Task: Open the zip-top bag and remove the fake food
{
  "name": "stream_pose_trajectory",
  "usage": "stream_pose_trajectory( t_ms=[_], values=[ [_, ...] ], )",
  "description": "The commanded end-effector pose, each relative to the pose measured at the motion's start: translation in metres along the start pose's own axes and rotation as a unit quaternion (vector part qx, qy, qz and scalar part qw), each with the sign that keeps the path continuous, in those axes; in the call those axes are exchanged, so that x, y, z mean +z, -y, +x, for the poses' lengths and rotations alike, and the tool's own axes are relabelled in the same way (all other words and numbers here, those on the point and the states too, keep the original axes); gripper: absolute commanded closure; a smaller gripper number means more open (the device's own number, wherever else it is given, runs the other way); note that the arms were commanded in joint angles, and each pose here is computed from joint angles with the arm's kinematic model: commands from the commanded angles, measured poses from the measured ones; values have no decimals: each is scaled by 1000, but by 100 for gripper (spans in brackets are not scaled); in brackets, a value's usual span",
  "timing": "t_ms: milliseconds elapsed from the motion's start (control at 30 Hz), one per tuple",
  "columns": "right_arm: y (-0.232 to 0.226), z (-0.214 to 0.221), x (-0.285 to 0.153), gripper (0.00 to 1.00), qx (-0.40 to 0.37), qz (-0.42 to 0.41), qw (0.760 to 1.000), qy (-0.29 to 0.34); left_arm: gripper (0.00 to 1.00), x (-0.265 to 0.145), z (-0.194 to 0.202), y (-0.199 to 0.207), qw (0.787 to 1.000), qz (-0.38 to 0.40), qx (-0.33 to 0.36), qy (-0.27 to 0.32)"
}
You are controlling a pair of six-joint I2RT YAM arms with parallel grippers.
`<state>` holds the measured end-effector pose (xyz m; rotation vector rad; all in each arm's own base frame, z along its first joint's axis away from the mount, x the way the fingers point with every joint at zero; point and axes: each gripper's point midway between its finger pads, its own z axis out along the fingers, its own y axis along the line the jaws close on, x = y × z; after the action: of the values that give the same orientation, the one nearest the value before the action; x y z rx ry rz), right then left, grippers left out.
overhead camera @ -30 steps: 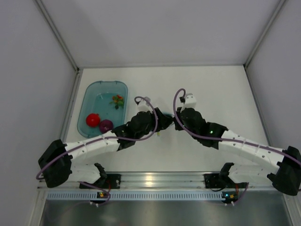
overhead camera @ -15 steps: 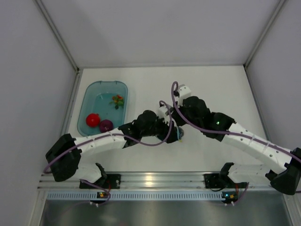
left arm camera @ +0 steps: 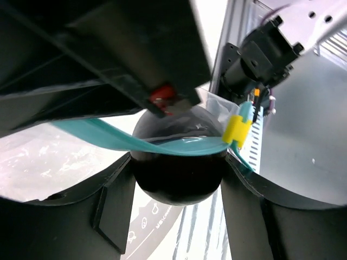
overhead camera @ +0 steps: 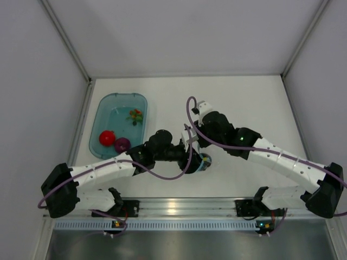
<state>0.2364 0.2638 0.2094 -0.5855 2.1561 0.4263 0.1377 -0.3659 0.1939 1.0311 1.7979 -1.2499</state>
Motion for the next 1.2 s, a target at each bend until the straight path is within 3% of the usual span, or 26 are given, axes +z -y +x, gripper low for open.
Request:
stream_pose_trajectory(
  t_ms=[0, 200, 333, 567, 867, 933, 1167],
  values=[
    [-11, -26, -6, 100, 5, -21, 999, 28, 100, -9, -13, 31, 995, 71, 59, 26],
    [11, -10, -4, 100, 26, 37, 999, 27, 100, -22, -32, -22, 991, -103, 34, 82],
    [32, -6, -11, 100, 46, 87, 994, 41, 100, -38, -29, -71, 965, -248, -4, 91],
    [42, -5, -18, 100, 74, 109, 988, 82, 100, -47, -30, -93, 937, -317, -75, 125],
    [23, 12, 4, 100, 101, 84, 987, 89, 100, -38, -56, -68, 931, -253, -184, 188],
    [17, 18, 8, 100, 116, 74, 986, 90, 100, -37, -72, -51, 938, -206, -181, 210],
    [18, 24, 13, 100, 145, 71, 981, 109, 100, -56, -89, -34, 926, -171, -207, 264]
  ],
)
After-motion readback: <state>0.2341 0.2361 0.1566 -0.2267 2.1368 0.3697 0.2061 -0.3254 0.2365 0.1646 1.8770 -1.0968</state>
